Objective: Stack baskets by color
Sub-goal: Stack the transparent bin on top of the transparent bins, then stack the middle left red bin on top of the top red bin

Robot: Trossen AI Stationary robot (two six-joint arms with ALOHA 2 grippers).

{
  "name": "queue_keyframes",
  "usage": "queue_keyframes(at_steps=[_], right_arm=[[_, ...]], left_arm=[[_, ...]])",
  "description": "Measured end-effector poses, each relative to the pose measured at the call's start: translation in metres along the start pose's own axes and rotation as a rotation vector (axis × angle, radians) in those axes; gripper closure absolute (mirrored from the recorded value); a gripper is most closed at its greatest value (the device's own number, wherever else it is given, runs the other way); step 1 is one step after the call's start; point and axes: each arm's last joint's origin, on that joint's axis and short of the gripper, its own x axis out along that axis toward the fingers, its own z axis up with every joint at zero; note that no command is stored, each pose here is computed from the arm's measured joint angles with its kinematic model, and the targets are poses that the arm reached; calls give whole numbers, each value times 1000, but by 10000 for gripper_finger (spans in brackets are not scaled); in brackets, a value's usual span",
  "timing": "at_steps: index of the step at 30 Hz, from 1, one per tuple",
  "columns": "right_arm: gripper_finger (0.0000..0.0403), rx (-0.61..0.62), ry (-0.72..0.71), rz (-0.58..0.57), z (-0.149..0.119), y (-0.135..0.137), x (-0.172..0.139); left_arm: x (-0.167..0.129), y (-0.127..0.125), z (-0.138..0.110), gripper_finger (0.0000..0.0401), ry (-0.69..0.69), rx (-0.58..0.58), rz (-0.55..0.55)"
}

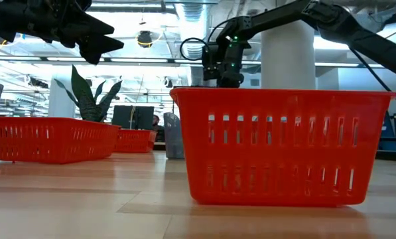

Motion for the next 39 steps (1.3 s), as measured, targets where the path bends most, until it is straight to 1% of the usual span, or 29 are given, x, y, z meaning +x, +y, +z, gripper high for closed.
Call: queue_keyframes(at_steps=[3, 13, 18, 20, 25, 30, 32, 34, 36, 37, 39], right_arm=[[380, -12, -9, -4, 4, 3, 0], [310, -15, -6, -28, 9, 7, 0], [271, 15, -5, -60, 12, 11, -9], [257, 12, 13, -47, 10, 16, -13], [236, 12, -33, -62, 14, 34, -42], [233, 40, -105, -85, 20, 59, -75], [235, 95, -136, -81, 22, 73, -89], [239, 226, -153, -63, 24, 86, -98], [241, 334, -126, -27, 24, 102, -103], [242, 351, -98, 2, 23, 110, -105], [243, 338, -53, 70, 22, 127, -107]], left_arm=[[0, 0, 0, 177, 0, 4, 0], [0, 0, 0, 177, -2, 11, 8], [0, 0, 0, 177, 2, 11, 8], [0, 0, -2, 177, 17, 9, 12], [0, 1, -5, 177, 55, 4, 20], [0, 2, -9, 177, 90, -6, 51], [-1, 3, -11, 177, 108, -18, 81], [-1, 4, -15, 177, 148, -52, 129], [-2, 5, -19, 177, 191, -64, 158], [-2, 6, -21, 177, 211, -67, 162], [-1, 6, -24, 177, 251, -73, 160]])
